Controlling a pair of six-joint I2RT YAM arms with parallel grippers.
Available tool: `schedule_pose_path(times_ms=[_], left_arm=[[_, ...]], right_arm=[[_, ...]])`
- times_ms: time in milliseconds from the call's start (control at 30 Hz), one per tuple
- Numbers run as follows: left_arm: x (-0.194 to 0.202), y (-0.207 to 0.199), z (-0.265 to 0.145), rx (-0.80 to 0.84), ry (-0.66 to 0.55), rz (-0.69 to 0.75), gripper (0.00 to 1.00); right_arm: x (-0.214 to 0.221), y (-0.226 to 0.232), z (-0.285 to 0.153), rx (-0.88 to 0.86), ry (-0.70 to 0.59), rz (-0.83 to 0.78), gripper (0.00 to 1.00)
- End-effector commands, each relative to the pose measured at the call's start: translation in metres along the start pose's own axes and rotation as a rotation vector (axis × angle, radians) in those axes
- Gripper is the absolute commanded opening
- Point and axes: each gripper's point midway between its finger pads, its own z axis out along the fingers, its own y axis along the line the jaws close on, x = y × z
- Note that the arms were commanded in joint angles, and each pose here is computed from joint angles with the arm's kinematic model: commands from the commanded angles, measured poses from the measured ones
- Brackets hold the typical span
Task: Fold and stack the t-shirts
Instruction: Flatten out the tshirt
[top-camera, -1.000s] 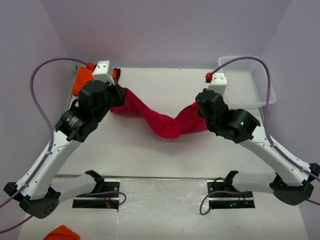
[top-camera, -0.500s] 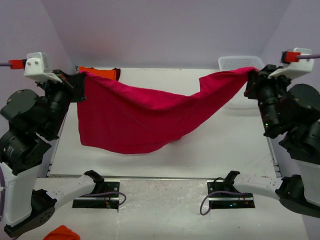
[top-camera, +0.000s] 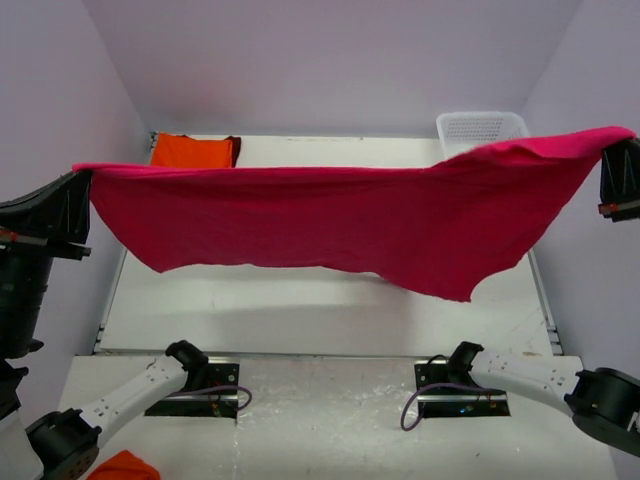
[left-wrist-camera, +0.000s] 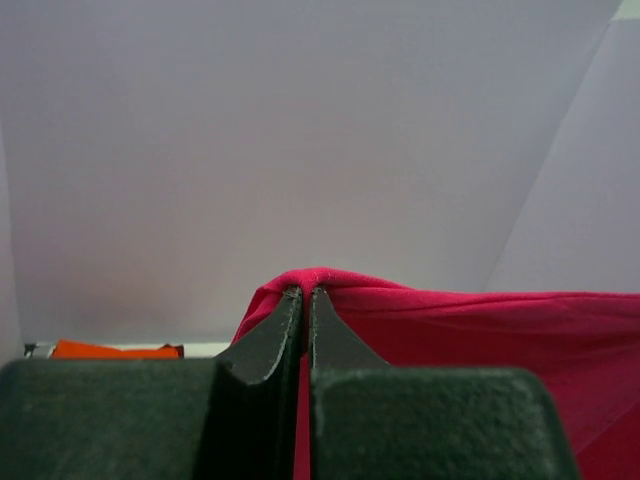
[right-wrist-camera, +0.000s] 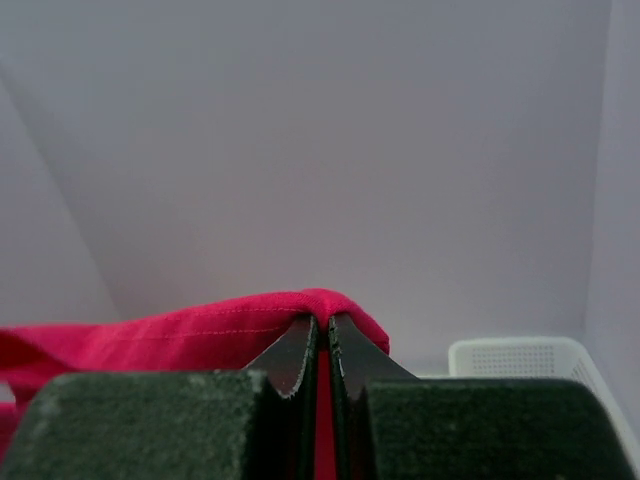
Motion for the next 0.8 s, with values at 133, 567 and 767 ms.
schedule_pose_path(times_ms=[133,567,767], left_arm=[[-0.023,-0.017,0.0,0.103,-0.093,0.044,0.0],[0.035,-0.006,0.066,-0.051,0.007,0.131,0.0],[0.084,-0.01,0.141,-0.144,0.063,0.226,0.0]], right_arm=[[-0.035,0.046,-0.015,-0.311,-0.108,0.034,0.0],[-0.037,0.071,0.024,-0.298,-0.146,-0.099,0.0],[-0.046,0.088,0.072,-0.2,-0.214,-0.232,0.0]])
